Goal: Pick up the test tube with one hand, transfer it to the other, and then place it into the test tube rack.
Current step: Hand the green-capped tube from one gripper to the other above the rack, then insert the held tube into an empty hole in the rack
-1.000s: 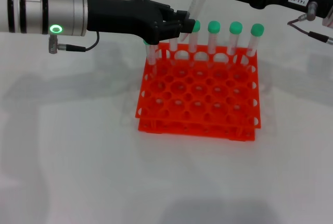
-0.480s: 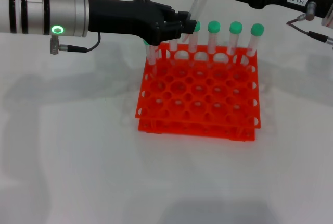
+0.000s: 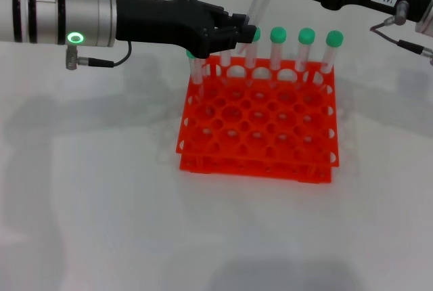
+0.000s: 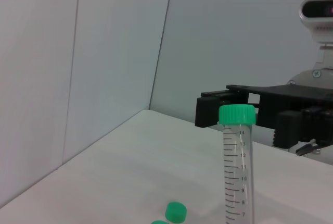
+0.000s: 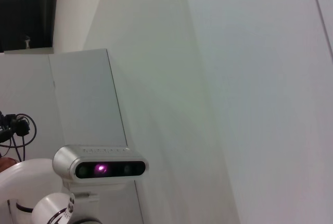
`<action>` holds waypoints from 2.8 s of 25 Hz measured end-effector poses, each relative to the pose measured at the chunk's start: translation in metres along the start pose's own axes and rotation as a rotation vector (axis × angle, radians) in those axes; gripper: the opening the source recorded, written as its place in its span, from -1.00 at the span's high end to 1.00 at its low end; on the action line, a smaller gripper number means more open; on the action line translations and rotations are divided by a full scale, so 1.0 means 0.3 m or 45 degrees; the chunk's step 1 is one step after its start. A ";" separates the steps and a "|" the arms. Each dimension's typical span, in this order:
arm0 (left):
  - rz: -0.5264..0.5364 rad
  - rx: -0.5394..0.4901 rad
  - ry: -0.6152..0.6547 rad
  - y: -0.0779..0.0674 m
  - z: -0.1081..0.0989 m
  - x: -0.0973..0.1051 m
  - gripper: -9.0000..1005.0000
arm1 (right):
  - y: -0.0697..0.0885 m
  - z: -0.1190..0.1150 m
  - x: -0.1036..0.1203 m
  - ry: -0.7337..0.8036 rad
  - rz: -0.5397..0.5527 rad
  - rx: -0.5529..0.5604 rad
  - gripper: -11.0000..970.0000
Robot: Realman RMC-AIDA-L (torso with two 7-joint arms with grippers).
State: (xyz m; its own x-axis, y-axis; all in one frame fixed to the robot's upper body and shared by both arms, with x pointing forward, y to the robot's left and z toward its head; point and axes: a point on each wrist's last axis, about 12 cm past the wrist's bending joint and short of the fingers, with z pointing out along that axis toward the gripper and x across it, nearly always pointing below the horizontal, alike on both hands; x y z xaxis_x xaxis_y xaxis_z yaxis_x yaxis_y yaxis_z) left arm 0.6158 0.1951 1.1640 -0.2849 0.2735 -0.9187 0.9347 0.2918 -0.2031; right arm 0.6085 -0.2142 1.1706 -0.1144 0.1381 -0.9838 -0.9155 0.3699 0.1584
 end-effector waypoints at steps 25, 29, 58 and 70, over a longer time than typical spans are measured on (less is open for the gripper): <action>0.002 -0.008 -0.007 0.001 0.004 -0.001 0.48 | -0.009 0.010 -0.005 0.002 0.006 0.011 0.34; 0.001 -0.007 -0.010 0.000 0.006 -0.001 0.46 | -0.010 0.009 -0.006 0.002 0.006 0.012 0.44; -0.120 -0.042 0.024 0.003 -0.025 -0.002 -0.38 | -0.017 0.001 -0.007 0.005 -0.007 0.035 0.44; -0.187 -0.141 0.190 -0.048 -0.190 0.015 -0.77 | -0.006 -0.010 0.013 0.008 -0.049 0.037 0.44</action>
State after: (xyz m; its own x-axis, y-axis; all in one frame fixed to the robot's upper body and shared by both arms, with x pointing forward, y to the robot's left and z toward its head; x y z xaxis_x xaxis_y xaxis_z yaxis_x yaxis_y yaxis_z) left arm 0.5891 0.2443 1.1819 -0.4519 0.3506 -0.8203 0.8543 0.4349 -0.2847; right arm 0.6087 -0.2171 1.1663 -0.0819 0.1178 -0.9896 -0.9076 0.4015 0.1229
